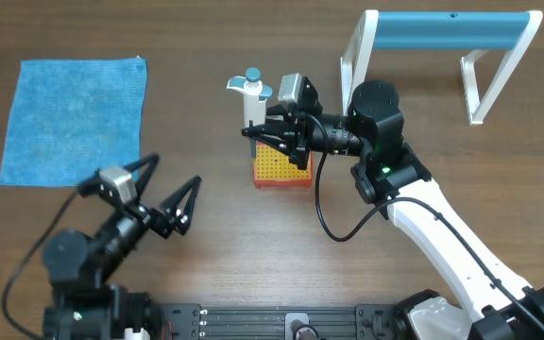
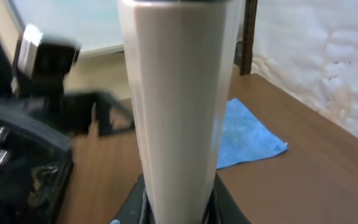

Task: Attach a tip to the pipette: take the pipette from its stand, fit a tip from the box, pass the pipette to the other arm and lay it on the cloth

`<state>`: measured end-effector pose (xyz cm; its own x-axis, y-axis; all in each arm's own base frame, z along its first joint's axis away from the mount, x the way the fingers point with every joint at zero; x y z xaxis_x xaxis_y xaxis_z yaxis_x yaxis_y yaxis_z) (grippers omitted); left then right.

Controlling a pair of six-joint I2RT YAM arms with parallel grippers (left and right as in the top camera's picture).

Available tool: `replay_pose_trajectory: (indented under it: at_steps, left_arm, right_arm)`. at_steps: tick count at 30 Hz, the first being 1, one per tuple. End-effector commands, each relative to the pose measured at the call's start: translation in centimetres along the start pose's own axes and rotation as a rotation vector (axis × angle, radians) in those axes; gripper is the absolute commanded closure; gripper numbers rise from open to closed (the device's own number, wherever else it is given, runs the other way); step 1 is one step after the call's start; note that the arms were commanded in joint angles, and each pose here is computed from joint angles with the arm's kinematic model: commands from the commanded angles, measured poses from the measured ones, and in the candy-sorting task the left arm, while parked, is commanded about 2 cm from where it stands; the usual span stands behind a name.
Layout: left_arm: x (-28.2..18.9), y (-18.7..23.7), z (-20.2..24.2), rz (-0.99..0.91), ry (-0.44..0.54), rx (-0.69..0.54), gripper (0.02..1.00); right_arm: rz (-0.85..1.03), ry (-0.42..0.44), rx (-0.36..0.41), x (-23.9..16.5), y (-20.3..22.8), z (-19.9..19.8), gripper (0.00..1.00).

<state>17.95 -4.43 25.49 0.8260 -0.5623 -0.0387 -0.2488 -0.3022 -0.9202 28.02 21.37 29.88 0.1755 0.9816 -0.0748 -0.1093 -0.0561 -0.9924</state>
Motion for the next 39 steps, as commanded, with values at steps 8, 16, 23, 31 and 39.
replay_pose_trajectory:
  at_steps: [8,16,23,31,39]
  left_arm:
    - [7.9,-8.7,2.2,0.416,0.568,-0.501,0.02]
    - [9.8,-9.6,-5.4,0.351,0.869,-0.077,0.023]
    - [9.9,-9.6,-5.6,0.342,0.871,-0.069,0.023]
    - [10.9,-9.3,-7.2,0.314,0.874,-0.081,0.084]
    - [10.9,-9.3,-7.2,0.315,0.874,-0.082,0.757]
  right_arm:
    - [-0.013,-0.169,0.101,-0.2,-1.3,2.1,0.923]
    - [-0.009,-0.174,0.141,-0.2,-1.3,2.2,0.923]
    - [-0.014,-0.276,0.13,0.1,-1.8,3.5,0.923]
    - [-0.009,-0.309,0.126,0.9,-1.8,4.5,0.923]
    - [-0.016,-0.25,0.13,1.1,-1.8,3.9,0.921]
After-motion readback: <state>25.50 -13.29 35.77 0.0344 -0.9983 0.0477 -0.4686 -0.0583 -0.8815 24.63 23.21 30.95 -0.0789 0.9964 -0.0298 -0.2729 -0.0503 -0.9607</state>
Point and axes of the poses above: each gripper's point midway between its finger pads, its own x axis out along the fingers, its own z axis along the line the jaws close on, y = z × x, the point moved 7 cm from there along -x, back along the fingers, and after that the axes turned 1 degree about -x, right-handed, at the moved point
